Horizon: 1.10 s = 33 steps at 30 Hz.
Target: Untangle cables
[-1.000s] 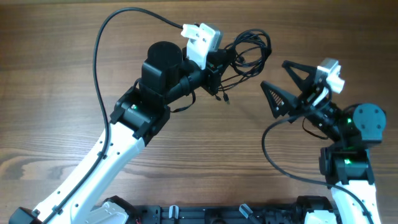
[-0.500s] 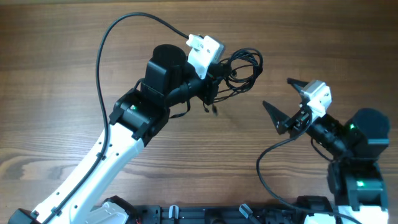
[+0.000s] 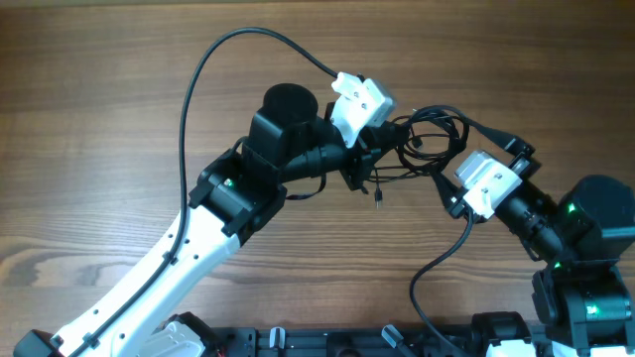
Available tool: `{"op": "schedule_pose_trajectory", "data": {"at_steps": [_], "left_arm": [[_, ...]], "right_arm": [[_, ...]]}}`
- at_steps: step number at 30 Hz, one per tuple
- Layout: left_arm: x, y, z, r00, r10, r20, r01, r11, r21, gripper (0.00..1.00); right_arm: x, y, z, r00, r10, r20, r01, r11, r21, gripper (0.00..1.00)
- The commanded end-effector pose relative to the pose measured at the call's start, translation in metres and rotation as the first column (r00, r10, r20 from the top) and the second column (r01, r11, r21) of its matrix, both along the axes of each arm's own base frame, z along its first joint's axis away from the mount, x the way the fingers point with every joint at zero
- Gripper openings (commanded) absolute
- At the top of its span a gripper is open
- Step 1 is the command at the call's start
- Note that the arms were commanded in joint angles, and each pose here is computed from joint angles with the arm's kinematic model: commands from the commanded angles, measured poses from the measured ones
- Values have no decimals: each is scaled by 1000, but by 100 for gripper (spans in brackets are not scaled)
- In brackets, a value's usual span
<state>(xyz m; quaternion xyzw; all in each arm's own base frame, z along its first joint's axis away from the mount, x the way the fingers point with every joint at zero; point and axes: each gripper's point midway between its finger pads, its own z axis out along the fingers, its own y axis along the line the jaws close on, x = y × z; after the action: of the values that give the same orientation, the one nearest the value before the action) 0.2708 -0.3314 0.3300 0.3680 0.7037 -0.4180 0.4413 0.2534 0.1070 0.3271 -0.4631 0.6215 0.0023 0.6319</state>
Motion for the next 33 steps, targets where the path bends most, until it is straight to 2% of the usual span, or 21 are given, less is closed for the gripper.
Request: {"op": "schedule_pose_trajectory", "data": {"at_steps": [1, 4, 6, 10, 19, 30, 31, 32, 33], "left_arm": [[-6, 2, 14, 999, -18, 45, 19, 1000, -24, 4], [-5, 1, 18, 998, -18, 57, 20, 999, -34, 4], [-2, 2, 18, 998, -1, 63, 3, 999, -34, 4], [-3, 1, 18, 998, -3, 64, 5, 999, -33, 4], [-30, -11, 21, 985, -147, 92, 151, 988, -40, 4], [-37, -12, 20, 979, -185, 84, 189, 981, -43, 4], [-37, -12, 21, 979, -185, 85, 189, 981, -44, 4], [-37, -12, 21, 979, -185, 85, 189, 981, -44, 4], [-37, -12, 21, 979, -185, 85, 190, 981, -44, 4]], "right_arm": [[-8, 8, 9, 998, 55, 28, -55, 998, 0, 67], [-8, 8, 9, 998, 55, 26, -55, 998, 1, 58], [-8, 8, 9, 998, 55, 26, -56, 998, 1, 57], [-8, 8, 9, 998, 56, 27, -56, 998, 1, 58], [0, 7, 10, 998, 48, 34, -48, 999, -2, 59], [5, 1, 10, 998, 15, 67, -11, 999, -52, 58], [5, 1, 9, 998, 15, 65, -12, 999, -52, 57], [5, 1, 9, 998, 16, 64, -12, 999, -52, 50], [5, 1, 9, 998, 16, 64, -12, 999, -52, 36]]}}
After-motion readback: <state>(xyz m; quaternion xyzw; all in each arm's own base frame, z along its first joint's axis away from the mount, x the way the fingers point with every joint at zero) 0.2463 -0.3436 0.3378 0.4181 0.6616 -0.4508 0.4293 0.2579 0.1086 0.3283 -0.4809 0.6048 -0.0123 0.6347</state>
